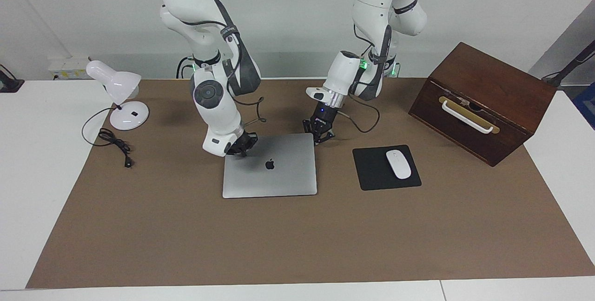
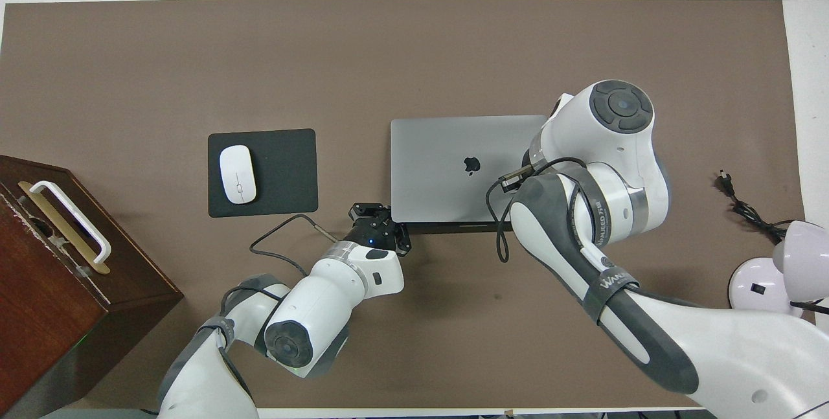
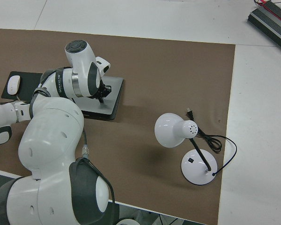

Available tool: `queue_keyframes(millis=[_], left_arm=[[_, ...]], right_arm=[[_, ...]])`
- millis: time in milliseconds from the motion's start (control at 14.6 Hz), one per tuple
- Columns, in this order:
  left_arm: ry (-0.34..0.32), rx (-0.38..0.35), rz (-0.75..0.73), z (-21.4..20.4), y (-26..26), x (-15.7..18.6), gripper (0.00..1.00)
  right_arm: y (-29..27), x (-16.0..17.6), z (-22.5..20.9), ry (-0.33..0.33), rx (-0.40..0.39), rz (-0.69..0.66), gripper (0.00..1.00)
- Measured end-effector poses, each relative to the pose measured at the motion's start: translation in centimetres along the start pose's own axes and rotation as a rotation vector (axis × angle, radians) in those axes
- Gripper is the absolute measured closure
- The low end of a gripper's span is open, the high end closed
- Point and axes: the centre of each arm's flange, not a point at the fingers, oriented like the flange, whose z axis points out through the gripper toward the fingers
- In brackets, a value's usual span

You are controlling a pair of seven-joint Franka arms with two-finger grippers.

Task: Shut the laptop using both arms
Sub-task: 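Press the closed laptop lid flat with the right gripper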

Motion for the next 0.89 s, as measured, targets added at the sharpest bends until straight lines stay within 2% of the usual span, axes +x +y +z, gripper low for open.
queue_keyframes(millis=[341,614,888], left_arm=[[0.0,0.0,0.0,0.0,0.0,0.0,0.99],[0.0,0.0,0.001,0.0,0.0,0.0,0.99],[0.001,0.001,0.002,-0.1,0.0,-0.1,0.99]], right_arm=[[-3.3,0.4,0.0,0.052,0.001,0.045,0.99],[-4.3,0.4,0.1,0.06,0.06,0.109,0.99],[-5.3,0.4,0.4,0.063,0.061,0.127,0.99]])
